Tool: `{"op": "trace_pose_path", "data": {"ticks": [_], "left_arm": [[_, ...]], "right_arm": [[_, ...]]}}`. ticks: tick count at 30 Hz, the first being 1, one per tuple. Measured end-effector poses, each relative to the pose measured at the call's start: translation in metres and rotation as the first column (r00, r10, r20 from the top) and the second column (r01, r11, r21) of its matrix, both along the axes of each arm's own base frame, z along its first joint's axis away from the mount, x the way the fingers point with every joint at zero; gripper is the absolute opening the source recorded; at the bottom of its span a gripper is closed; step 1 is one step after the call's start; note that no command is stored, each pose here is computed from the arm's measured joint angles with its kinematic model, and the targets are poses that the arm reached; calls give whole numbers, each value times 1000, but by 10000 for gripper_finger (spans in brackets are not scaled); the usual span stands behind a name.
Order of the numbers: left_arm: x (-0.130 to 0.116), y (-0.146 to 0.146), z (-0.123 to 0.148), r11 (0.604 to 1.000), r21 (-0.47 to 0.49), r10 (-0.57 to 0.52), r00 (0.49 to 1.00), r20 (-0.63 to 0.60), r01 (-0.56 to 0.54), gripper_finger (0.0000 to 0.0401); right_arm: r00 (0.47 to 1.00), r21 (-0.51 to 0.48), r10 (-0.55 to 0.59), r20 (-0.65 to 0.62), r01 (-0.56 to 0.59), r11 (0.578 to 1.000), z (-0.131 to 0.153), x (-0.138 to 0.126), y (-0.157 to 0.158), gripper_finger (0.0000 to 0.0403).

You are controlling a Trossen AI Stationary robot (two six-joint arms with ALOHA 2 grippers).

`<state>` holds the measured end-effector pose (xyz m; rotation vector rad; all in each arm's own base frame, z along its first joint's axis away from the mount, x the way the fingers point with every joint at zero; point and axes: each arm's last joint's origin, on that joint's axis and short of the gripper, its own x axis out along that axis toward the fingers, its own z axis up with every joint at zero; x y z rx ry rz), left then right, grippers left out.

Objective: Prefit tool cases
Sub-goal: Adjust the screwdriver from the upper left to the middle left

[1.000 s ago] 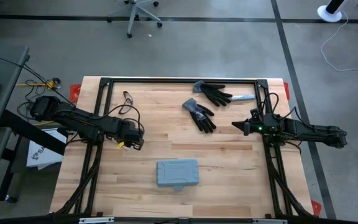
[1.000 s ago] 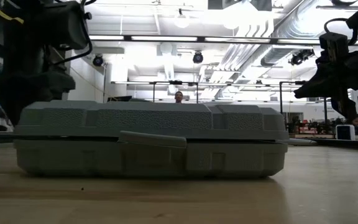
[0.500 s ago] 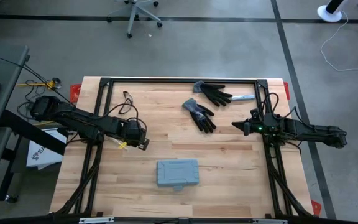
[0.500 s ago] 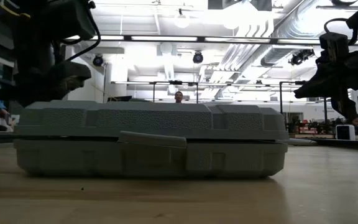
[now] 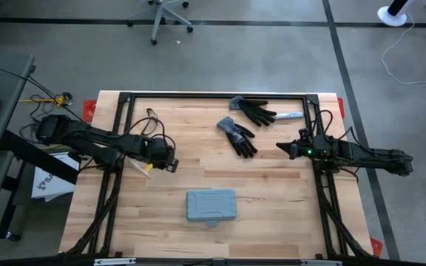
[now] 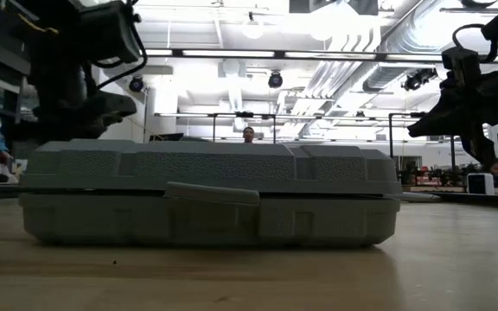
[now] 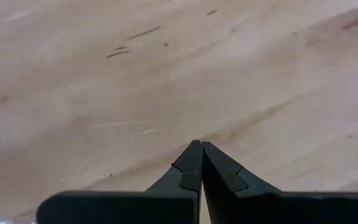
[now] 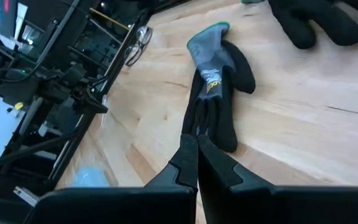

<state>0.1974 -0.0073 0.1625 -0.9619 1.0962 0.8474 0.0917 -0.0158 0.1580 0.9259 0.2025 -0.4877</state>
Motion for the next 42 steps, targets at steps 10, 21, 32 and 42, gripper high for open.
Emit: {"op": "trace_pose_path", "data": {"ticks": [10, 21, 32, 42], "left_arm": [[-2, -23, 0, 826, -455, -329, 940, 93, 334, 0], [0, -10, -2, 991, -115, -70, 997, 15, 72, 0], [-20, -6, -5, 998, -16, 54, 980, -191, -58, 0], [-41, -10, -4, 996, -75, 21, 918, -396, -55, 0]], "right_arm": [[998, 28, 62, 4, -62, 998, 0, 1, 2, 0], [999, 23, 50, 3, -50, 998, 0, 0, 2, 0], [1000, 3, 29, -1, -29, 1000, 0, 0, 1, 0], [1000, 0, 30, -3, -30, 1000, 0, 0, 1, 0]]}}
